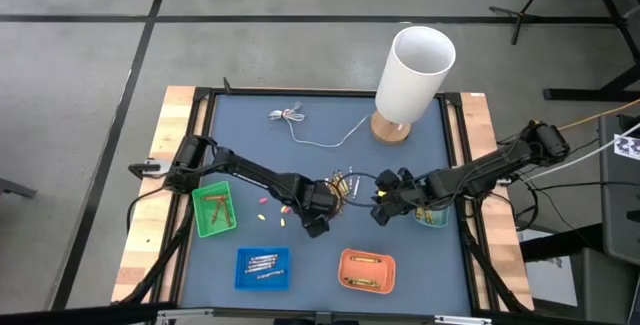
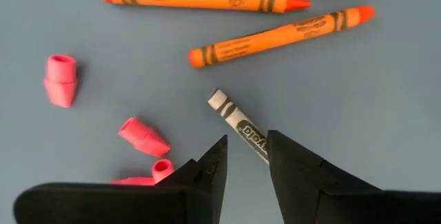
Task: Sort crayons
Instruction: Put the gray crayon into the blue bin
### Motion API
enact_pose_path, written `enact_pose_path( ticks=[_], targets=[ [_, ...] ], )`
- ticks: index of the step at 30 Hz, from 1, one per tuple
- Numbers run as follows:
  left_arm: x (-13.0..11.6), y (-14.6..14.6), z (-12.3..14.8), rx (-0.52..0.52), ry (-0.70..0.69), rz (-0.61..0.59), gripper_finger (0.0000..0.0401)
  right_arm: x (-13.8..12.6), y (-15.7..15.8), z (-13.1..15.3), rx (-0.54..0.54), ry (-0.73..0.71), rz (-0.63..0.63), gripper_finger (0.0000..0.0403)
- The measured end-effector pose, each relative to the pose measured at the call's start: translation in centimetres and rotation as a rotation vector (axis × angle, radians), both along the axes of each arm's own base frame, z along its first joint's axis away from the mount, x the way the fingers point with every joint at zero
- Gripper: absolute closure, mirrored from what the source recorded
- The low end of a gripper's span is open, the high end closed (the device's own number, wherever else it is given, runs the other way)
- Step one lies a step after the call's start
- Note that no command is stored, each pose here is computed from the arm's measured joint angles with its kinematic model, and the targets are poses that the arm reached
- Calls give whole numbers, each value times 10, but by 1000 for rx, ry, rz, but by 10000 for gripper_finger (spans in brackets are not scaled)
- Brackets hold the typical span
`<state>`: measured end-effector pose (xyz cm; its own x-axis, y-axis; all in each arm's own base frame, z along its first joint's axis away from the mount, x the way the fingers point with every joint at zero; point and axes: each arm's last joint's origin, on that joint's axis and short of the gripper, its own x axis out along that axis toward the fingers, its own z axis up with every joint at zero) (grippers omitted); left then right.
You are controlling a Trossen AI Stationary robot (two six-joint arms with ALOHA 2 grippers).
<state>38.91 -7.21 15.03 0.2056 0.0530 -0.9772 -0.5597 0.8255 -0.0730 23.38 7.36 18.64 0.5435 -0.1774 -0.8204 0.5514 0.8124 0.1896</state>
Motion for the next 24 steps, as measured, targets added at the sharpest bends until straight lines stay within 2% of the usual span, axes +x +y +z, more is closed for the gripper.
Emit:
enact_pose_path(
  ticks=[7,15,19,24],
  targets=[
    [2,-12,-8,-20,-13,45,307,3,1,2,10,-38,5,299],
    [1,-14,-13,-10,-2,36,309,5,2,3,-6,-56,41,299],
    [1,-14,-14,-2,2,3,327,6,2,4,-2,-68,41,299],
    [1,-14,-14,5,1,-23,370,8,3,5,6,-93,41,299]
  ],
)
